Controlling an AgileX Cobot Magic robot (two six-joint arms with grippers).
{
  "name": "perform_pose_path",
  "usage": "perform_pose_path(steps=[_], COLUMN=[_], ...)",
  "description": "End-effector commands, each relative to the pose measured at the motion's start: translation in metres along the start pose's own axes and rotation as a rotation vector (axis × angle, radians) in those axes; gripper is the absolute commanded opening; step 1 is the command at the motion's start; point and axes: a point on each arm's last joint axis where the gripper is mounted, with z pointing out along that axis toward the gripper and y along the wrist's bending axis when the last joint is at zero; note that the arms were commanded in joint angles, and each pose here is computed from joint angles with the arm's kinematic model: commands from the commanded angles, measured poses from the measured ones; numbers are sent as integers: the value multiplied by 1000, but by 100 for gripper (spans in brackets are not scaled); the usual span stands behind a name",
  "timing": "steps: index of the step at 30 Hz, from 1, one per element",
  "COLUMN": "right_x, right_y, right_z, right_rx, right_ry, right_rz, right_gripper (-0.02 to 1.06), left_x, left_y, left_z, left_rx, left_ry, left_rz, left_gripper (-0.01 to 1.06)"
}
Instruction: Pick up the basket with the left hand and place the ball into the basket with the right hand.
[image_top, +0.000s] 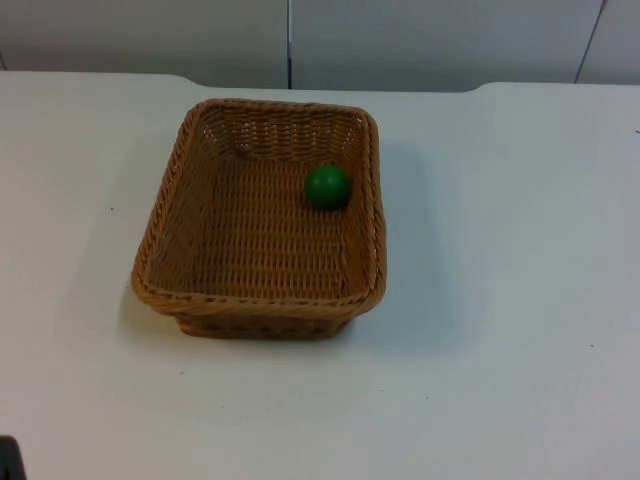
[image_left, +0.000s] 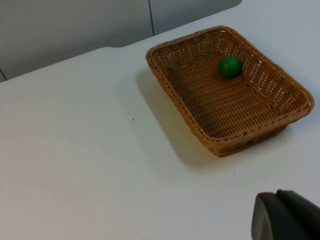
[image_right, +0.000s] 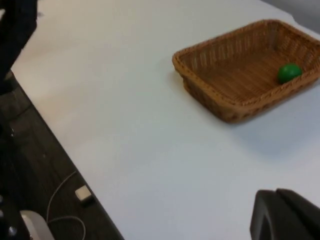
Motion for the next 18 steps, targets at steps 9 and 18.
perform_pose_path(steps=[9,18], right_x=[4,4], right_y=[0,0], right_z=[7,6], right_rx=[5,5], right_ry=[6,2], right_rz=[7,8], right_gripper=[0,0], left_x=[1,0], left_y=[0,-1], left_z=[1,1], left_rx=[9,12], left_ry=[-11,-19], left_rz=[0,-3], left_gripper=[0,0])
